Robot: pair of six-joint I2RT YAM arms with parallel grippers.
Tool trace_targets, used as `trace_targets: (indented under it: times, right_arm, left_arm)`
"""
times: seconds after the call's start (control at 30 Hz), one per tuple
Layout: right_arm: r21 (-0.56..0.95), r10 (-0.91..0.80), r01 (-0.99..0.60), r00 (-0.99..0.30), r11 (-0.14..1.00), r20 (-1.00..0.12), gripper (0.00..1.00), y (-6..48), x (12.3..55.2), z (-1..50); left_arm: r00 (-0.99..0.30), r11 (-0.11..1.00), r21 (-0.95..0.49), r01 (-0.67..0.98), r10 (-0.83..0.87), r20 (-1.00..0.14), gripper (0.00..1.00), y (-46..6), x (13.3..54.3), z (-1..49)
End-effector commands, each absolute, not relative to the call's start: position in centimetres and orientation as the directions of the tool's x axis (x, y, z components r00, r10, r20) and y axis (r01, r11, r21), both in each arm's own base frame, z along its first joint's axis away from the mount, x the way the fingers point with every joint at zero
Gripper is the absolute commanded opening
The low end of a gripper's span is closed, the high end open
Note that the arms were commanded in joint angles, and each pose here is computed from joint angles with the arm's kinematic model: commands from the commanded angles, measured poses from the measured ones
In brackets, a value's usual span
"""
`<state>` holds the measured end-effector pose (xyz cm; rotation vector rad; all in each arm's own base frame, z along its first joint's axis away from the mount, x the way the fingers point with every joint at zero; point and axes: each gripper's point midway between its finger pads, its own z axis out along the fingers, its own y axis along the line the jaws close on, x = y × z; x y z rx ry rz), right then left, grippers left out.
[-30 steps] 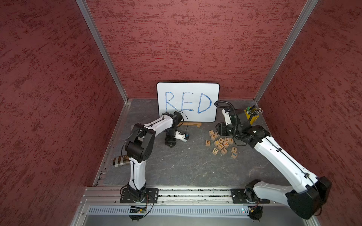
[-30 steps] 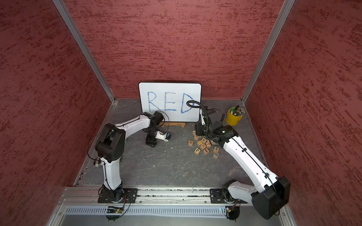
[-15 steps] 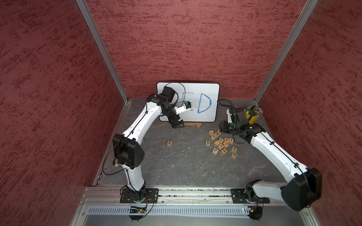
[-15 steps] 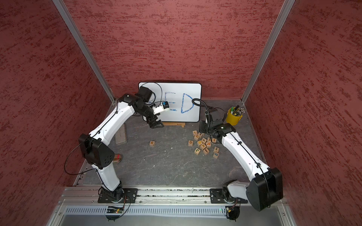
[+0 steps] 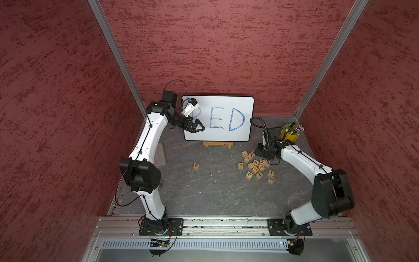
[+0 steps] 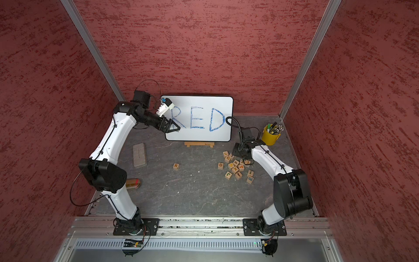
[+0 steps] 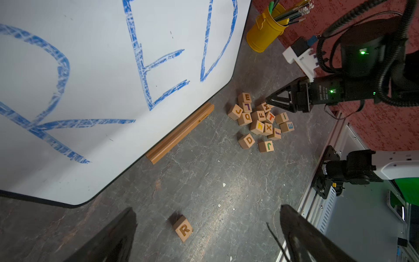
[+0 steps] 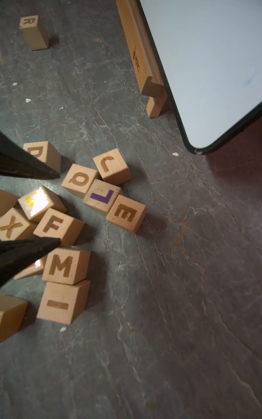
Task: Assemble the uppercase word "red" with letter blocks
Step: Pick up the letter block from the center of the board.
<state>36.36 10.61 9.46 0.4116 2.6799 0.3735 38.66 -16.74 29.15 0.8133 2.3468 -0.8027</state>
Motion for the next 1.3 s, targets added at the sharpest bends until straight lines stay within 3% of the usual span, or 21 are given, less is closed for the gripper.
trace_targets:
  times: [0.0,0.2,0.47,0.97,1.27]
  right_arm:
    - [0.4,0.406,0.268,-0.857,0.877,-0.316,0.48,11.6,37.9,9.9]
    - [0.389,0.437,0.324,-0.865,0.862,-0.248,0.52,11.7,39.2,8.5]
    - [0.306,0.467,0.397,-0.86,0.865,-0.205,0.51,10.4,39.8,6.7]
    - [0.188,0.473,0.442,-0.863,0.877,-0.177,0.5,9.0,41.4,5.2]
    - [0.19,0.477,0.448,-0.865,0.874,-0.153,0.49,9.0,40.5,3.7]
  left_arm:
    - [-0.597,0.619,-0.292,0.729,0.366,-0.714,1.0,-17.6,36.9,32.7]
    - [-0.418,0.582,-0.08,0.809,0.475,-0.774,0.99,-18.9,33.1,35.7]
    - [-0.33,0.572,0.035,0.819,0.52,-0.788,1.0,-19.7,31.3,37.5]
    - [-0.259,0.489,0.084,0.868,0.591,-0.764,1.0,-20.7,28.7,36.5]
    - [-0.239,0.481,0.108,0.87,0.604,-0.76,1.0,-21.1,29.4,35.8]
